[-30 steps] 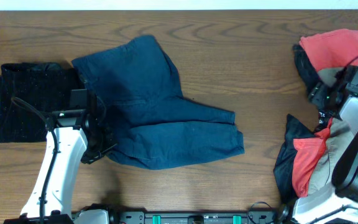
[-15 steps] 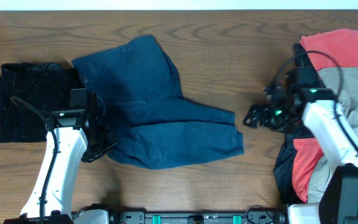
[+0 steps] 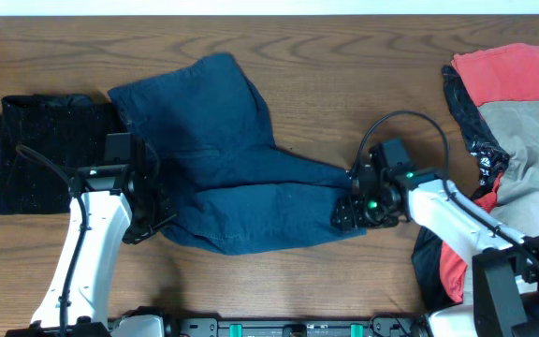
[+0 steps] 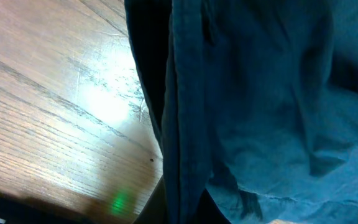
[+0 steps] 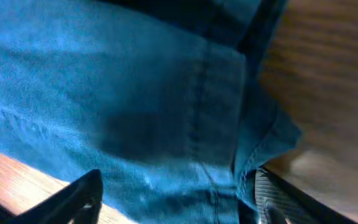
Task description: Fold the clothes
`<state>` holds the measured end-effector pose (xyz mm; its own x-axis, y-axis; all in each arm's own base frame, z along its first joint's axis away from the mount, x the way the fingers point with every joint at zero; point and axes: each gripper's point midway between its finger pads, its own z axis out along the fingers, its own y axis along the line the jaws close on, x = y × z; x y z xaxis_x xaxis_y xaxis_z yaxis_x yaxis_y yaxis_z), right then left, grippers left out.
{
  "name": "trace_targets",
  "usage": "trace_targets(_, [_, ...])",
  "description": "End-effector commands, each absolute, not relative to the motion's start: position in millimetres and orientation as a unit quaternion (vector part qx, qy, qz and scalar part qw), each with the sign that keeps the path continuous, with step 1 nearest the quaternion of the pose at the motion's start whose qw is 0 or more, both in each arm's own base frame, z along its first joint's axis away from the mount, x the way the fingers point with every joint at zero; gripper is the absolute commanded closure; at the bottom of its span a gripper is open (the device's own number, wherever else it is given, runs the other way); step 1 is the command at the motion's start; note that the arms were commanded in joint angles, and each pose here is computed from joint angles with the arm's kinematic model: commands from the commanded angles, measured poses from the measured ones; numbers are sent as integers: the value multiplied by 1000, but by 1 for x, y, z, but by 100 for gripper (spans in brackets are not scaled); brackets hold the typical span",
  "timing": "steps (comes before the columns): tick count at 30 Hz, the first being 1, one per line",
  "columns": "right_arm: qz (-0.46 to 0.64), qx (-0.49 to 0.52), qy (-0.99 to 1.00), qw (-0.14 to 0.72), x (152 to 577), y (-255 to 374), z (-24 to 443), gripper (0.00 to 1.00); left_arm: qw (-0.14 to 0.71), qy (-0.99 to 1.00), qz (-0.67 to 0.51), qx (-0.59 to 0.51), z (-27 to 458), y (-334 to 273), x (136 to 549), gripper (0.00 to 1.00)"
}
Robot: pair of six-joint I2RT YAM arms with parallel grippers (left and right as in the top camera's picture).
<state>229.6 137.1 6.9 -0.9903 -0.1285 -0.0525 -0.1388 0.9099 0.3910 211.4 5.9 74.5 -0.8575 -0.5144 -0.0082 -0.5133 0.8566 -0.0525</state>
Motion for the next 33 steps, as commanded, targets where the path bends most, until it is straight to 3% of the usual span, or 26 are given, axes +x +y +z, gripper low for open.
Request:
trace_targets(1, [199,-60,978,-10,214,142,-2,41,25,964,-23,-265,81,9,217,94])
trace_targets(3, [200,-60,978,-10,214,143,-2,65,25,964,-23,-265,81,9,217,94])
trace_targets(4, [200,-60,978,-9,215,143,-2,85,26,964,-23,-265,81,9,217,94])
trace_targets(5, [201,-60,978,-7,216,143,-1,99,26,964,-23,-265,81,9,218,94])
trace_targets(8, [209,-56,976,8,229,146,10,99,39,967,-41,-247,90,4,226,94])
trace_targets(12, [237,-58,966,86,277,155,67,99,95,968,-54,-227,126,4,256,94])
trace_targets(20, [248,-49,916,313,373,134,255,99,321,921,-118,-187,285,-1,339,94])
trace_targets(27, [198,-18,885,421,382,97,369,99,480,850,-167,-140,416,-12,354,94])
trace_targets(33, [147,-4,846,512,357,67,457,99,540,812,-189,-113,476,-20,335,94])
